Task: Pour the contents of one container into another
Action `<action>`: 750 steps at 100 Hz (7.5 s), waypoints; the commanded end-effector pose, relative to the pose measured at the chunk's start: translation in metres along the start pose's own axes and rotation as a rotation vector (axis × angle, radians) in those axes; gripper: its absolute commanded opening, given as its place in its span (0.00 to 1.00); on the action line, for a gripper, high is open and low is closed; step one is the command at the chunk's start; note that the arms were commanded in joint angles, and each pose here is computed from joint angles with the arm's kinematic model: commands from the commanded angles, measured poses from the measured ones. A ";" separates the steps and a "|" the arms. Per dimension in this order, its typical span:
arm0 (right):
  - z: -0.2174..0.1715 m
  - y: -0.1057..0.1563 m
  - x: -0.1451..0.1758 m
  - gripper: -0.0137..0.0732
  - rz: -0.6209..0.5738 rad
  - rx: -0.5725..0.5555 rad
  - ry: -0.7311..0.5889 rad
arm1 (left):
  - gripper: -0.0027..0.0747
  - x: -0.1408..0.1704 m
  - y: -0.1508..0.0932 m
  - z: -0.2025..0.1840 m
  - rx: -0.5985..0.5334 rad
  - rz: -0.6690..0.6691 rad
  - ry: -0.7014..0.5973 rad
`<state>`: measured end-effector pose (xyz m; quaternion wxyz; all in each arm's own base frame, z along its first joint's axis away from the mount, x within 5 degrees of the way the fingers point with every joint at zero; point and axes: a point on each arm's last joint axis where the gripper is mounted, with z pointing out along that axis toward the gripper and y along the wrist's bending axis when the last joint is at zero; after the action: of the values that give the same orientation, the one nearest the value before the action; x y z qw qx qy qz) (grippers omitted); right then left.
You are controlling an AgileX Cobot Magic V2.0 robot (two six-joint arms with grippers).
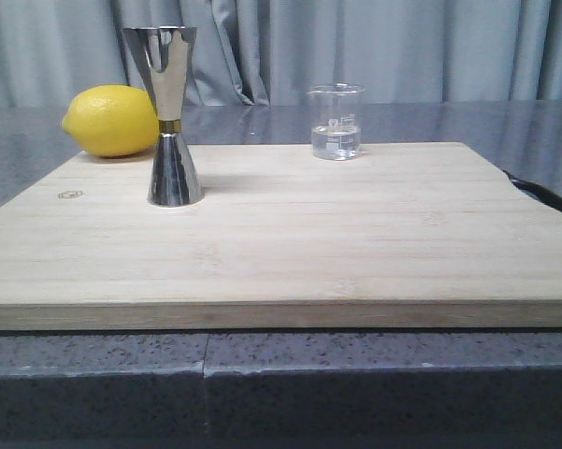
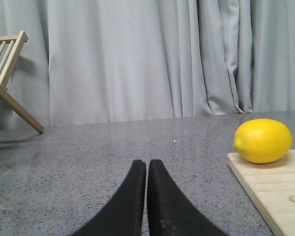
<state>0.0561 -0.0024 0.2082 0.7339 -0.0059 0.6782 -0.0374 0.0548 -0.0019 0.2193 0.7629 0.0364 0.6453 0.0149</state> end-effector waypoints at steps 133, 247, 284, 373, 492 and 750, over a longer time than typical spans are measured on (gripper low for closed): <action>-0.011 -0.007 -0.084 0.07 0.023 0.018 -0.010 | 0.01 -0.093 0.005 0.001 0.032 -0.119 -0.039; 0.004 -0.010 -0.137 0.37 0.000 0.020 0.042 | 0.25 -0.127 0.007 0.045 0.032 -0.095 0.074; 0.004 -0.010 -0.135 0.83 0.000 0.020 0.063 | 0.92 -0.126 0.007 0.048 0.031 -0.095 0.085; 0.011 -0.012 -0.154 0.83 0.016 0.016 0.237 | 0.81 -0.135 -0.006 0.088 0.229 0.029 0.502; 0.044 -0.009 -0.153 0.83 0.069 -0.014 0.362 | 0.81 -0.030 -0.085 0.204 1.249 -0.162 0.374; 0.045 -0.008 -0.155 0.83 0.067 -0.027 0.340 | 0.32 -0.041 -0.134 0.234 1.345 -0.194 0.032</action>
<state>0.0854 -0.0019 0.3493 0.5656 0.0253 0.8243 0.0047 0.2857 -0.1449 0.2500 0.5172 0.4546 0.5914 -0.4196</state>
